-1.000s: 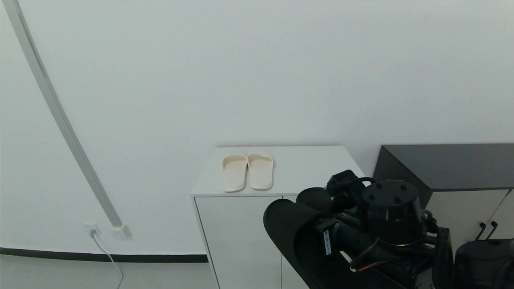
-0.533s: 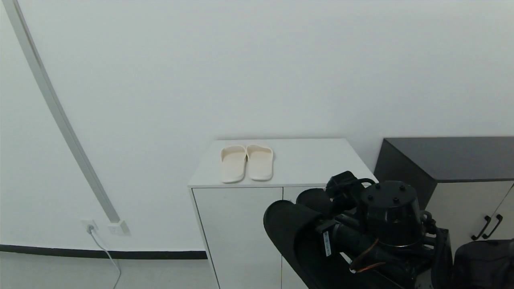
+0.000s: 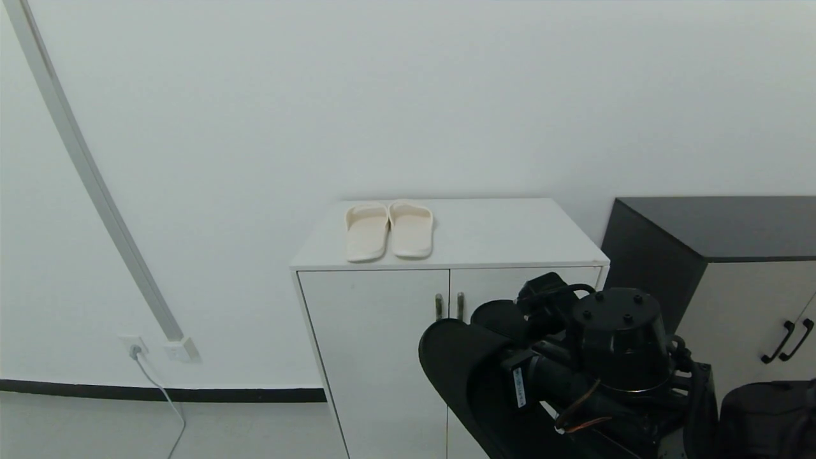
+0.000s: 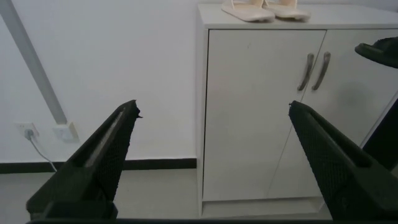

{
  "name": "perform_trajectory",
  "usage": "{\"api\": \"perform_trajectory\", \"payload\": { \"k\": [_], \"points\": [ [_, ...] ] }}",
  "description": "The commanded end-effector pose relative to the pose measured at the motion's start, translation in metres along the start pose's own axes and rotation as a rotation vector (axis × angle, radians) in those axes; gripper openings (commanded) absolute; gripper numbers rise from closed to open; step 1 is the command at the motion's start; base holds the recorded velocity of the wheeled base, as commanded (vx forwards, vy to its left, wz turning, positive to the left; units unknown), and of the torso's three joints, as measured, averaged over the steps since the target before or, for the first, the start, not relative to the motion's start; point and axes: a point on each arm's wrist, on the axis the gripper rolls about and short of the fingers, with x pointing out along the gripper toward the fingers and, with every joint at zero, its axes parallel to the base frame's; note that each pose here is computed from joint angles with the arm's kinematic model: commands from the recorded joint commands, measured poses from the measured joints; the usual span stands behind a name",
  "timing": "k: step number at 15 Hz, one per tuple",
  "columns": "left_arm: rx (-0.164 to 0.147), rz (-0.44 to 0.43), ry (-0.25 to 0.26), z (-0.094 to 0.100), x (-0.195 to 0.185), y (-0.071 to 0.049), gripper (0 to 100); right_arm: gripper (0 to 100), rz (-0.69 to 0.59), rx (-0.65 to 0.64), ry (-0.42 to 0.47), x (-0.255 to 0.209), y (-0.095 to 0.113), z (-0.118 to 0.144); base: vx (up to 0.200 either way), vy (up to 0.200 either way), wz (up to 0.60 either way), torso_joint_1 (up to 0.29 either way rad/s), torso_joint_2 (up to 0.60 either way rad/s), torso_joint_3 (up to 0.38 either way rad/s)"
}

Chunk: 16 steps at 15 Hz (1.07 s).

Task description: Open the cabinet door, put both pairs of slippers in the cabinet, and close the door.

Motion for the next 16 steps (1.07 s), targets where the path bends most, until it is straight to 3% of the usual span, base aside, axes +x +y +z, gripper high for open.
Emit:
{"api": "perform_trajectory", "payload": {
  "k": [1,16],
  "points": [
    [0.000,0.001,-0.001,0.0002,0.0001,0.0000,100,0,0.000,0.000,0.001,0.0004,0.0003,-0.0004,0.000,0.000,0.00,-0.227,0.54,0.315],
    [0.000,0.001,0.001,0.0000,0.0001,0.0000,100,0,-0.003,-0.009,0.023,0.0007,-0.0007,-0.0065,0.000,0.000,0.00,-0.176,0.50,0.321]
  ]
}}
